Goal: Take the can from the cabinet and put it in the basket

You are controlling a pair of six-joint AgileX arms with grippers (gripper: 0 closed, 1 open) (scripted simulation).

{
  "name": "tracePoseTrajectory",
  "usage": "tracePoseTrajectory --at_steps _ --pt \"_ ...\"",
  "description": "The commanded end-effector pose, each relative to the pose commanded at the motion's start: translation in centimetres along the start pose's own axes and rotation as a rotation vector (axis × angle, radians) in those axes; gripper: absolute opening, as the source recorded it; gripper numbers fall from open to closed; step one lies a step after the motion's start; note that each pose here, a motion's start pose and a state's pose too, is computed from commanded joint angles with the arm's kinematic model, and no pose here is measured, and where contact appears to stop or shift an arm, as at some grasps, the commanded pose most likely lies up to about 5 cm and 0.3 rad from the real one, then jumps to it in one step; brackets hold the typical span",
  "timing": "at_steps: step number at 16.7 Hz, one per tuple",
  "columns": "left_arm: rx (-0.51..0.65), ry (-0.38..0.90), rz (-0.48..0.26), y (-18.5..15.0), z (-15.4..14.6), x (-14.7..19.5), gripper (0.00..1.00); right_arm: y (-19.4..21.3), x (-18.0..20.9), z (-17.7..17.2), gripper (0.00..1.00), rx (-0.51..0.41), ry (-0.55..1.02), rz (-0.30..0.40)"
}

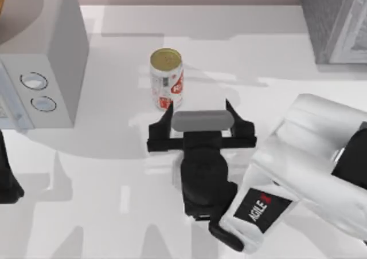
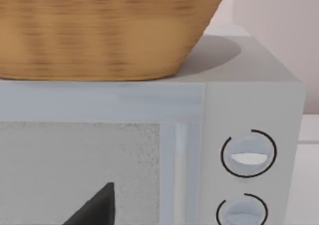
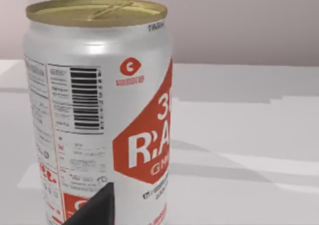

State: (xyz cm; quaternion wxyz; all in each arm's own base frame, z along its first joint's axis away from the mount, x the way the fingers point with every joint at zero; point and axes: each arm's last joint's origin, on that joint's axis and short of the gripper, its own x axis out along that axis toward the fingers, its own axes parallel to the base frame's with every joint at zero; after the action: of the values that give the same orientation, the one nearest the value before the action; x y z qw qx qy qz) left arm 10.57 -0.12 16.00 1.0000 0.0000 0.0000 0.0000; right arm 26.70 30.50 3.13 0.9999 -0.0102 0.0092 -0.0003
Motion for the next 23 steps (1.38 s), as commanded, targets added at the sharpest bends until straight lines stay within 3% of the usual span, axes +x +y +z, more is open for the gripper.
tracePoseTrajectory --at_steps 4,8,11,14,19,23 --pt "0.0 0.0 0.0 0.0 0.0 0.0 1.0 -4.7 2.3 3.3 1.0 -0.065 0.067 -0.035" --pt "0.0 0.0 0.0 0.0 0.0 0.0 1.0 -12.7 2.9 8.9 1.0 -0.113 0.163 -0.069" --pt "0.0 0.0 0.0 0.0 0.0 0.0 1.0 -19.4 0.2 13.5 1.0 -0.096 0.197 -0.084" --pt "0.0 0.0 0.0 0.0 0.0 0.0 1.0 -25.0 -4.8 16.4 1.0 -0.051 0.173 -0.087" --pt "0.0 0.0 0.0 0.0 0.0 0.0 1.0 -29.7 -12.6 15.7 1.0 0.005 0.087 -0.064" --pt "0.0 0.0 0.0 0.0 0.0 0.0 1.0 -30.7 -15.4 13.3 1.0 0.019 0.031 -0.031"
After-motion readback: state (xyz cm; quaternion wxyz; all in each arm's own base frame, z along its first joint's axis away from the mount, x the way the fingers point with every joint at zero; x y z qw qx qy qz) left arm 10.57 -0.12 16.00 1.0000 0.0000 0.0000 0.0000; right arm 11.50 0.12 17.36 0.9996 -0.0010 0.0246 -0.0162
